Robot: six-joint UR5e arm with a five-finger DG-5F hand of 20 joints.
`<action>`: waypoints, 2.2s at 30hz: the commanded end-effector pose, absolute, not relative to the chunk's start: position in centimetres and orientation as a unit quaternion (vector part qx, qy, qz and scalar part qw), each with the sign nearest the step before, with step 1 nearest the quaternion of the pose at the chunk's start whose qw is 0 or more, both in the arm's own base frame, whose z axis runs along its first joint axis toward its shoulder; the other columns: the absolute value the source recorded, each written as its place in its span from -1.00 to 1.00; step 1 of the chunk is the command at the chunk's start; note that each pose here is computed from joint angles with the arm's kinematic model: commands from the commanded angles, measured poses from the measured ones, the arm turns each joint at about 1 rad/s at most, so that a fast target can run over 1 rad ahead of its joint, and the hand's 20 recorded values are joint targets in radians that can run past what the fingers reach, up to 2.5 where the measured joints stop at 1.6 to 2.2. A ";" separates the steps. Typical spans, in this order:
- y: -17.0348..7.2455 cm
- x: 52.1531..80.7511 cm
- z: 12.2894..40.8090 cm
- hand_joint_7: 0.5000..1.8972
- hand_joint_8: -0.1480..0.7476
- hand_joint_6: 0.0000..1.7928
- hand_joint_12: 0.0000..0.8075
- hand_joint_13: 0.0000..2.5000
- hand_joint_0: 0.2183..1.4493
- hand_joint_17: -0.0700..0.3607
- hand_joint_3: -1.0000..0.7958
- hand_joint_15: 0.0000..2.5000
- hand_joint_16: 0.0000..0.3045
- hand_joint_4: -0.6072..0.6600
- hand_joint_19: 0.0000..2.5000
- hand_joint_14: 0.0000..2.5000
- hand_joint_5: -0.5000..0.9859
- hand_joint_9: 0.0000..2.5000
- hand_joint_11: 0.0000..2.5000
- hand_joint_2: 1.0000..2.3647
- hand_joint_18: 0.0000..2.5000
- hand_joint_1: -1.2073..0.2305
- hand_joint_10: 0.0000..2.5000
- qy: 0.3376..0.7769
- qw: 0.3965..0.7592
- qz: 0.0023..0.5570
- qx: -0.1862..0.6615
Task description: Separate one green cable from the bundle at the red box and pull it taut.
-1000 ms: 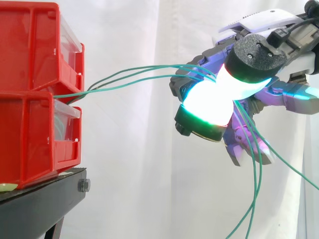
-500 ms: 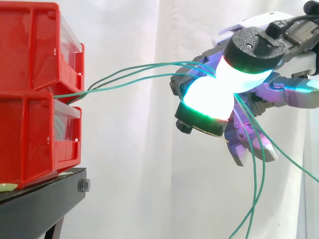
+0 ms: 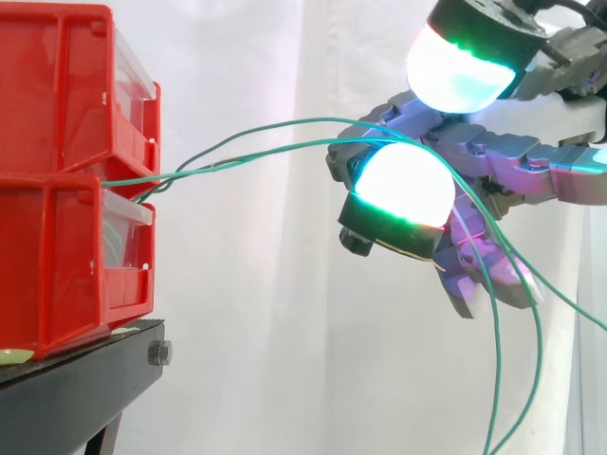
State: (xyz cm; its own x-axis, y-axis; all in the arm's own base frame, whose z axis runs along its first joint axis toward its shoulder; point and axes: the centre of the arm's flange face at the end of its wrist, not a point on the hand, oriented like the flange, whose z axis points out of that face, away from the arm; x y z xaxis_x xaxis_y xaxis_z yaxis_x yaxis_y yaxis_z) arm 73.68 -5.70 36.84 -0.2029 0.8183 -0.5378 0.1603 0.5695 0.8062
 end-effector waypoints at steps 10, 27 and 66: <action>-5.7 73.7 36.8 0.12 -0.34 -0.44 0.02 0.04 -0.42 -0.20 -0.44 -0.57 -0.70 0.02 -0.51 -0.99 -0.14 0.57 -0.80 -1.00 -0.26 0.37 -0.99 0.710 0.528 0.313 0.344; -5.7 73.7 36.8 0.13 -0.25 -0.44 0.01 0.00 -0.14 -0.24 -0.24 -0.57 -0.73 -0.04 -0.51 -0.99 -0.13 0.56 -0.76 -0.98 -0.31 -0.30 -0.99 0.710 0.530 0.312 0.343; -5.8 73.7 36.7 0.10 -0.38 -0.44 0.01 0.00 -0.14 -0.24 -0.29 -0.59 -0.72 -0.01 -0.51 -0.99 -0.13 0.58 -0.83 -0.98 -0.35 -0.17 -0.99 0.710 0.530 0.310 0.345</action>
State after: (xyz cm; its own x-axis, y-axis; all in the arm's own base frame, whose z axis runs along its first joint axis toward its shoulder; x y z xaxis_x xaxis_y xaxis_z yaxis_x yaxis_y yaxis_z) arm 73.69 -5.72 36.70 -0.1995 0.8186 -0.5386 0.1609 0.5696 0.8060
